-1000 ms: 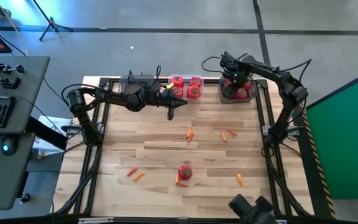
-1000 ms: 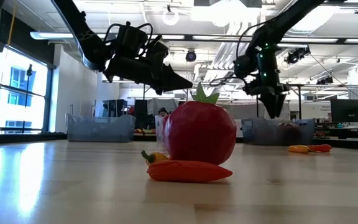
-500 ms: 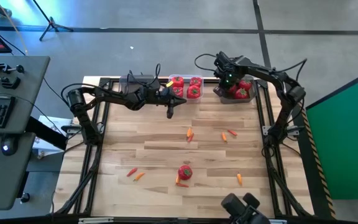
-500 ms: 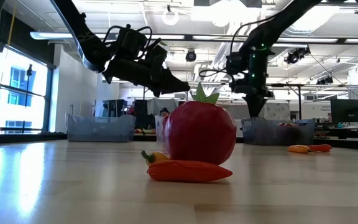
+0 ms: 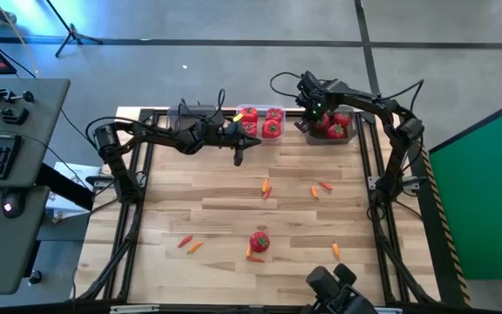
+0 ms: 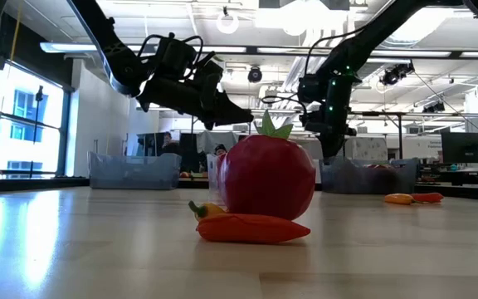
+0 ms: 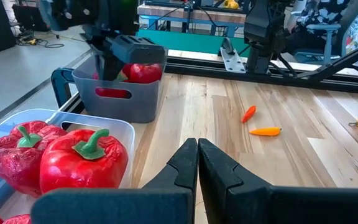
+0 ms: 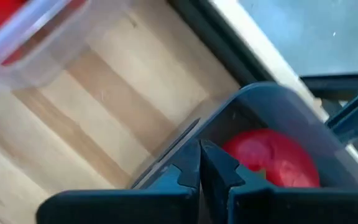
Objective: Sort produce into baskets
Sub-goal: Put the red tomato into the right black bin
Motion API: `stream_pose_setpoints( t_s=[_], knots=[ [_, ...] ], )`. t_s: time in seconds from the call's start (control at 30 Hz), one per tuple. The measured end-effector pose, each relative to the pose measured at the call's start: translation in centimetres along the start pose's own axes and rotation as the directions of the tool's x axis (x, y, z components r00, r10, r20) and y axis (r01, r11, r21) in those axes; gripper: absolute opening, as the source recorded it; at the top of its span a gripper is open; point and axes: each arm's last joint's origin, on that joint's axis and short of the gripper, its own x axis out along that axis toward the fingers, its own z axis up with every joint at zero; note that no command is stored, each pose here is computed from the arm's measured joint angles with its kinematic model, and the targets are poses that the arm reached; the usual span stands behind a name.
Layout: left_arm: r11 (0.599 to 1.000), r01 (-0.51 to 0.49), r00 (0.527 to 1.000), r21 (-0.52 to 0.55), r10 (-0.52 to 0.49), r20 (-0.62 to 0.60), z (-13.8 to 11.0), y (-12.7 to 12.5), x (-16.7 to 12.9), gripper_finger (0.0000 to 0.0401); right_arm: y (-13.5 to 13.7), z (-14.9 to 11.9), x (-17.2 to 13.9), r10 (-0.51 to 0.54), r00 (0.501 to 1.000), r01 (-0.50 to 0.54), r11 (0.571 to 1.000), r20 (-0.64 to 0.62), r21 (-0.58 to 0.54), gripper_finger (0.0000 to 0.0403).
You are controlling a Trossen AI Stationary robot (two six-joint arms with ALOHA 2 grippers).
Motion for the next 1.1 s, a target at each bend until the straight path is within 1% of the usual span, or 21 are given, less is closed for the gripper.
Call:
stream_pose_setpoints(
  t_s=[0.27,0.4,0.5,0.6,0.7,0.8,0.87,0.97,1.1],
  knots=[
    [1.000,-0.015,1.000,-0.004,0.015,0.001,0.0,0.5,-0.2,0.0000,-0.8,0.2,-0.1,-0.010,0.999,0.009,1.000,0.031,0.022,0.0000],
    [1.000,-0.029,1.000,-0.011,0.029,-0.004,-0.1,1.0,-0.4,0.0000,-1.1,0.1,-1.2,-0.031,0.998,0.031,0.999,0.058,0.012,0.0000],
    [0.999,-0.033,0.999,-0.011,0.033,-0.005,-0.1,1.1,-0.4,0.0000,-0.8,-0.2,-1.9,-0.076,0.986,0.074,0.997,0.146,0.014,0.0000],
    [0.999,-0.035,0.999,0.008,0.035,-0.004,-0.1,1.2,-0.5,0.0000,-0.3,-1.4,-2.0,-0.093,0.964,0.084,0.995,0.248,0.047,0.0000],
    [0.999,-0.039,0.999,0.017,0.039,0.005,0.0,1.3,-0.5,0.0000,0.7,-3.0,-2.6,-0.098,0.914,0.070,0.994,0.392,0.087,0.0000],
    [0.999,-0.042,0.999,0.022,0.042,0.018,0.1,1.4,-0.5,0.0000,2.5,-5.3,-3.3,-0.089,0.850,0.031,0.992,0.519,0.120,0.0000],
    [0.999,-0.042,0.999,0.022,0.041,0.017,0.1,1.4,-0.5,0.0000,4.0,-6.9,-3.9,-0.082,0.801,0.013,0.993,0.593,0.120,0.0000],
    [0.999,-0.030,0.999,0.025,0.030,0.017,0.1,1.3,-0.5,0.0000,6.8,-9.4,-5.0,-0.001,0.729,-0.041,0.998,0.684,0.045,0.0000],
    [0.999,-0.023,1.000,0.025,0.022,0.017,0.1,1.3,-0.5,0.0000,10.4,-12.1,-6.5,0.153,0.667,-0.152,0.986,0.729,-0.068,0.0000]
  ],
)
